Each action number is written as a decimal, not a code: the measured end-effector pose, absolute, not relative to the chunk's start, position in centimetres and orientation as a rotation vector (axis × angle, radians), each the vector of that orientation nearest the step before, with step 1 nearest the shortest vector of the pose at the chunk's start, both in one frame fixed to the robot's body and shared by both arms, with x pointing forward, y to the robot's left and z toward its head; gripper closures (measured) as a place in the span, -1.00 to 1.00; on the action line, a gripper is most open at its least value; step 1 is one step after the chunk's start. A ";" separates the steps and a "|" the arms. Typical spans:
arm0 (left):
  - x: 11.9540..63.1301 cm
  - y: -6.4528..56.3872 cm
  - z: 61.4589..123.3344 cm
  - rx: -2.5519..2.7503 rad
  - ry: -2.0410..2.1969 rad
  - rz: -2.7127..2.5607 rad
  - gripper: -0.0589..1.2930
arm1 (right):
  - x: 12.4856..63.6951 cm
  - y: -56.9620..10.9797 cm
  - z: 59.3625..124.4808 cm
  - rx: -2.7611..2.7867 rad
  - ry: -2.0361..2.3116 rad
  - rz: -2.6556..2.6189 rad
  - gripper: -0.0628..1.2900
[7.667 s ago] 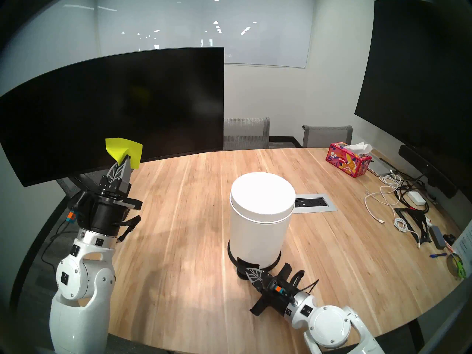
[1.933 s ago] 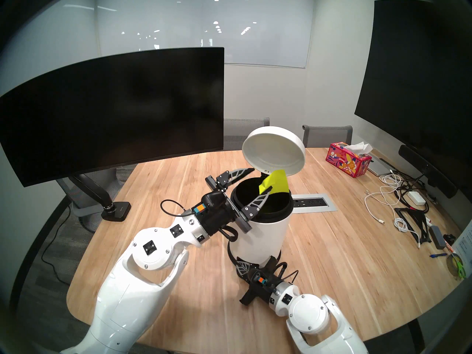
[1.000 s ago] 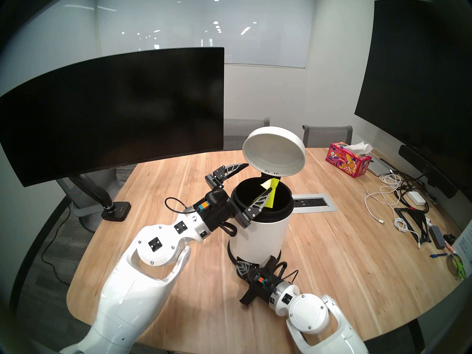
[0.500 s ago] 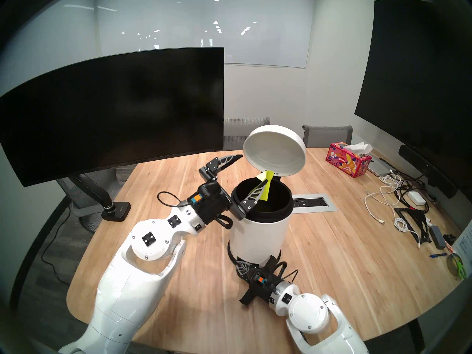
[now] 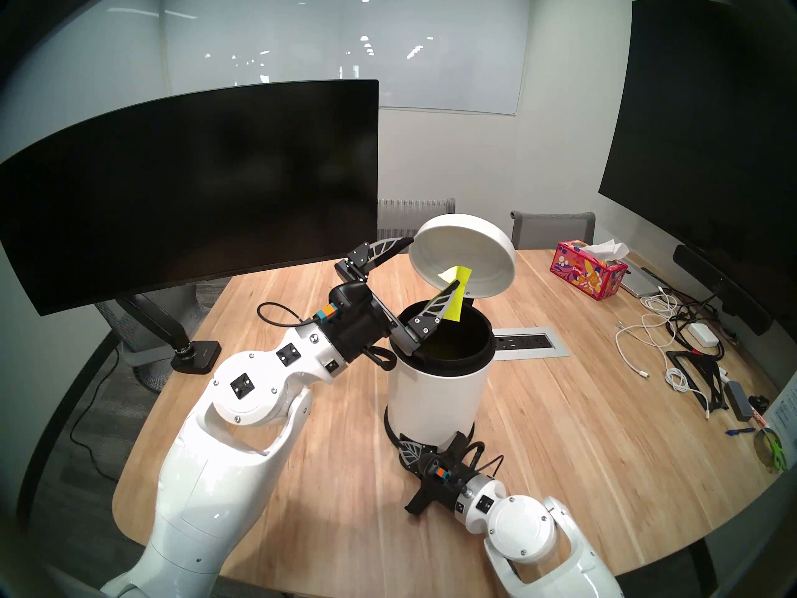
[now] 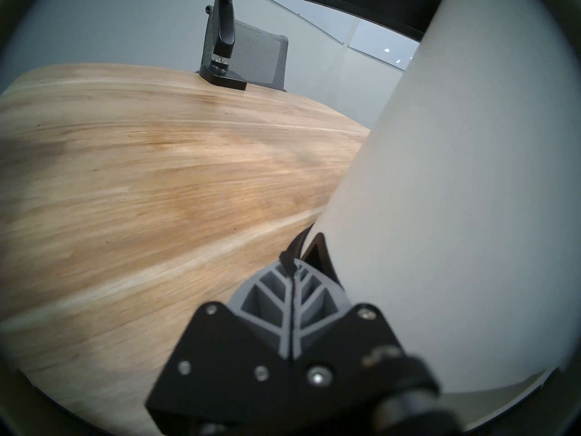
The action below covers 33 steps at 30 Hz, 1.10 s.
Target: Peel the sticky note off the monitor, open the trash can lid and drop the sticker into the trash can
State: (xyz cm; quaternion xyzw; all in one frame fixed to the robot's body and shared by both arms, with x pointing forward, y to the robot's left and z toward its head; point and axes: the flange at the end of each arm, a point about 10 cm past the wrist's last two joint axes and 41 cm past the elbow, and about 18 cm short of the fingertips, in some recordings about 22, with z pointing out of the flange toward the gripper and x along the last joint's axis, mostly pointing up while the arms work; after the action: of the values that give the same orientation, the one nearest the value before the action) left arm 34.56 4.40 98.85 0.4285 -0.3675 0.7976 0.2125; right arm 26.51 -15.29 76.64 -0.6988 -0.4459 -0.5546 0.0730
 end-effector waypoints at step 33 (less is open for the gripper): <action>33.8 6.9 93.7 1.305 -1.076 2.209 -0.95 | 26.3 -15.3 76.7 -2.096 -1.342 -1.664 0.94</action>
State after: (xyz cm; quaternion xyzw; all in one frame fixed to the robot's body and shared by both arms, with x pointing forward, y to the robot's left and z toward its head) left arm 33.82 6.92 93.74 0.4614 -0.3807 0.7812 0.1788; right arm 26.33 -15.29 76.65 -0.6982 -0.4469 -0.5544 0.0735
